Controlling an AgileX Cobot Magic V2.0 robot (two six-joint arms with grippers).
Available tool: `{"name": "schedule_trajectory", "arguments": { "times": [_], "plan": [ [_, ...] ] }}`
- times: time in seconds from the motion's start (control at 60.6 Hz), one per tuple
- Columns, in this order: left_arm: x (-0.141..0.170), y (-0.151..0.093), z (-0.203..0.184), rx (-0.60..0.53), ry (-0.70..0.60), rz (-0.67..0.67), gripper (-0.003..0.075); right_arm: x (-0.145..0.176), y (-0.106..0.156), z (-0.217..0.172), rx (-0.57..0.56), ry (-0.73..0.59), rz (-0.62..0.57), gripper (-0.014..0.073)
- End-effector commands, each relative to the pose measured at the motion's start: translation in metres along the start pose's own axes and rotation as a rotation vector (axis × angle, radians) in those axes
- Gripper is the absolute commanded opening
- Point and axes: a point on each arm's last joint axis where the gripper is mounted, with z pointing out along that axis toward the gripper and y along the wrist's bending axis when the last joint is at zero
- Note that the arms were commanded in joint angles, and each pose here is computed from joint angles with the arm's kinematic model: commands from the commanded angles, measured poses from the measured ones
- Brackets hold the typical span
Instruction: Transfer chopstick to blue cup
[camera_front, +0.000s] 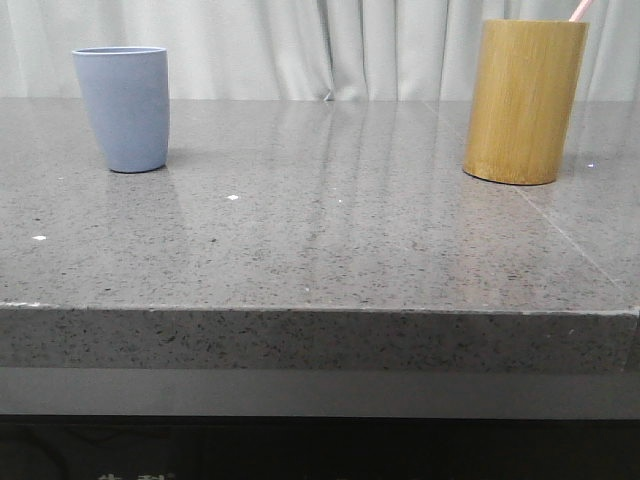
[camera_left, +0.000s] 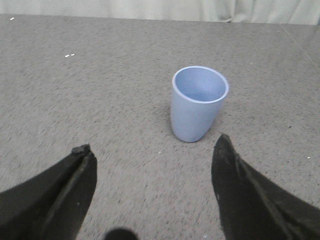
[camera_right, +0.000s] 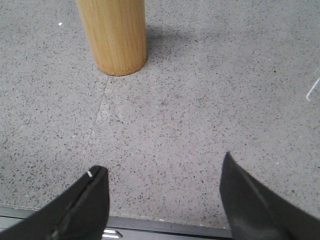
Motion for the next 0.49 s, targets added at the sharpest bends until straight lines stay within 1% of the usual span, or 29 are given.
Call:
{"name": "schedule_trajectory", "arguments": {
  "times": [0.0, 0.082, 0.181, 0.379, 0.478],
  "plan": [
    [-0.029, -0.008, 0.004, 0.040, -0.089, 0.032, 0.0492, -0.013, 0.001, -0.004, -0.006, -0.078, -0.009, 0.0500],
    [-0.045, -0.014, 0.016, 0.066, -0.082, 0.061, 0.0492, -0.013, 0.001, -0.004, -0.006, -0.078, -0.009, 0.0500],
    [-0.064, -0.020, 0.036, 0.091, -0.026, 0.075, 0.0492, -0.013, 0.001, -0.004, -0.007, -0.078, -0.008, 0.0500],
    [-0.087, -0.023, 0.088, 0.106, 0.189, 0.089, 0.0492, -0.013, 0.001, -0.004, -0.008, -0.078, -0.007, 0.0500],
    [-0.096, -0.024, 0.111, 0.100, 0.250, 0.102, 0.0492, -0.013, 0.001, -0.004, -0.008, -0.078, -0.007, 0.0500]
  ]
}}
